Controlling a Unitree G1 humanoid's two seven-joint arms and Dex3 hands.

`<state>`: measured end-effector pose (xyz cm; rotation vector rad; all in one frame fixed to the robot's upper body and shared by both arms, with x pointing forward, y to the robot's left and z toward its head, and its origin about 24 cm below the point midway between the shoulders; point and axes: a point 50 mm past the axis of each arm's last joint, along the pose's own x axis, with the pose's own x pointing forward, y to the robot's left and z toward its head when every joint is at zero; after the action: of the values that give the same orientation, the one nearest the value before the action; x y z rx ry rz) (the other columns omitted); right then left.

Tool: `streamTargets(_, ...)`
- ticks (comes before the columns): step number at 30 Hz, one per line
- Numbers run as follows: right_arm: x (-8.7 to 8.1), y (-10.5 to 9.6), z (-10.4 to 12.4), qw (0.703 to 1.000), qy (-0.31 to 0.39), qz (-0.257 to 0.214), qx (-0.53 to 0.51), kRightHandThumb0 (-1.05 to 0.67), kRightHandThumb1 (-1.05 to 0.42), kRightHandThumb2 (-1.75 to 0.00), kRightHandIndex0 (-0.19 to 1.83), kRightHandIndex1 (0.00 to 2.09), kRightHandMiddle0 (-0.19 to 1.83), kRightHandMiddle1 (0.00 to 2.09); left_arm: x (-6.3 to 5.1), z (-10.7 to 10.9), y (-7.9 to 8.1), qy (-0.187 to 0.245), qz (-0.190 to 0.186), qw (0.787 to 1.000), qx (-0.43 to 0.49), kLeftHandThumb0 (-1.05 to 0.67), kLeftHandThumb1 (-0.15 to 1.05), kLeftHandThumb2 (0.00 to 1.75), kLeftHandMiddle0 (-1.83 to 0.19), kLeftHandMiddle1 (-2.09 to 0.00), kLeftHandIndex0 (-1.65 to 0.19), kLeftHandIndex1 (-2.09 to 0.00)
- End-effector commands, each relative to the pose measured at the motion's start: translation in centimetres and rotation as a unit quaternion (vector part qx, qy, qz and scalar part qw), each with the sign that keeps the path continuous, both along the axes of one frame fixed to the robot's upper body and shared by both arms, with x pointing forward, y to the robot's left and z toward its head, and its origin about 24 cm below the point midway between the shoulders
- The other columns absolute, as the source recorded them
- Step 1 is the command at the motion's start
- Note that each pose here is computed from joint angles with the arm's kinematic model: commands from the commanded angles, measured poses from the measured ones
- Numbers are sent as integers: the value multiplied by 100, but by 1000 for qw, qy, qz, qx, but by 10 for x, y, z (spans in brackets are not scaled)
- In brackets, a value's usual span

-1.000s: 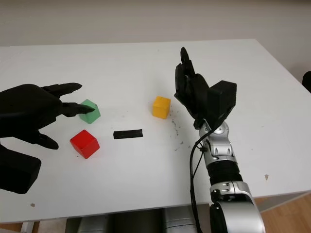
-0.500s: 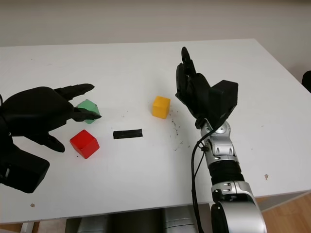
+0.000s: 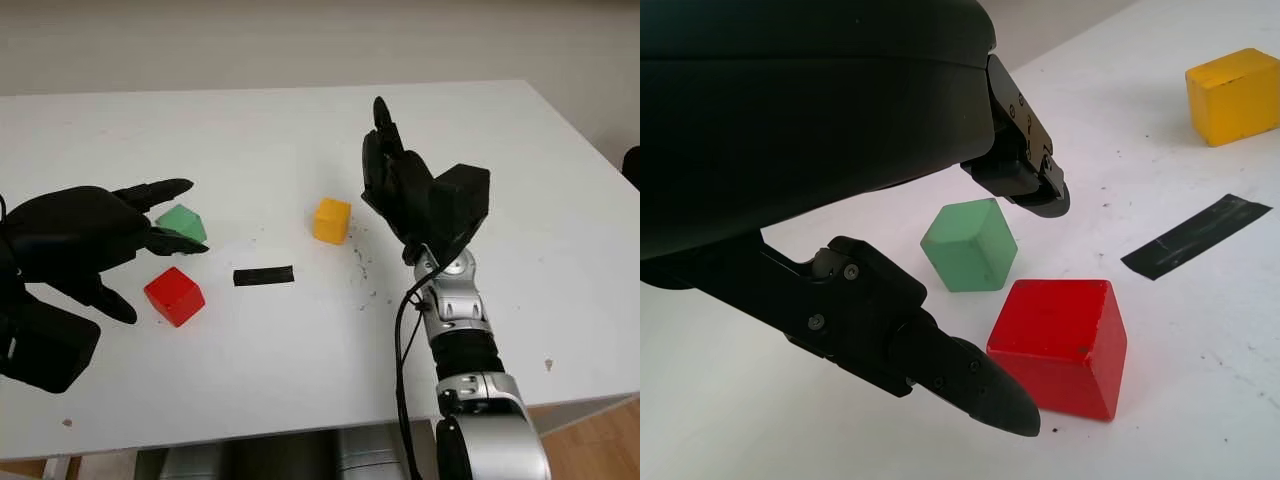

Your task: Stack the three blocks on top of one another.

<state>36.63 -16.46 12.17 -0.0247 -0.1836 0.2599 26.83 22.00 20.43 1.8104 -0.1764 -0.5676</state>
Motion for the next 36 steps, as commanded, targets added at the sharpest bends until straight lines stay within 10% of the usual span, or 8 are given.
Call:
streamTargets(1, 2, 0, 14, 1000, -22, 3, -2, -77, -105, -74, -19, 0, -19, 0, 0, -8, -2, 1, -8, 1000, -3, -58, 79, 6, 12, -6, -50, -8)
streamTargets(36, 1, -2, 13, 1000, -23, -1, -4, -77, -105, -75, -19, 0, -19, 0, 5, -46, -6, -46, -42, 997, 43, -60, 83, 6, -5, -9, -67, -19)
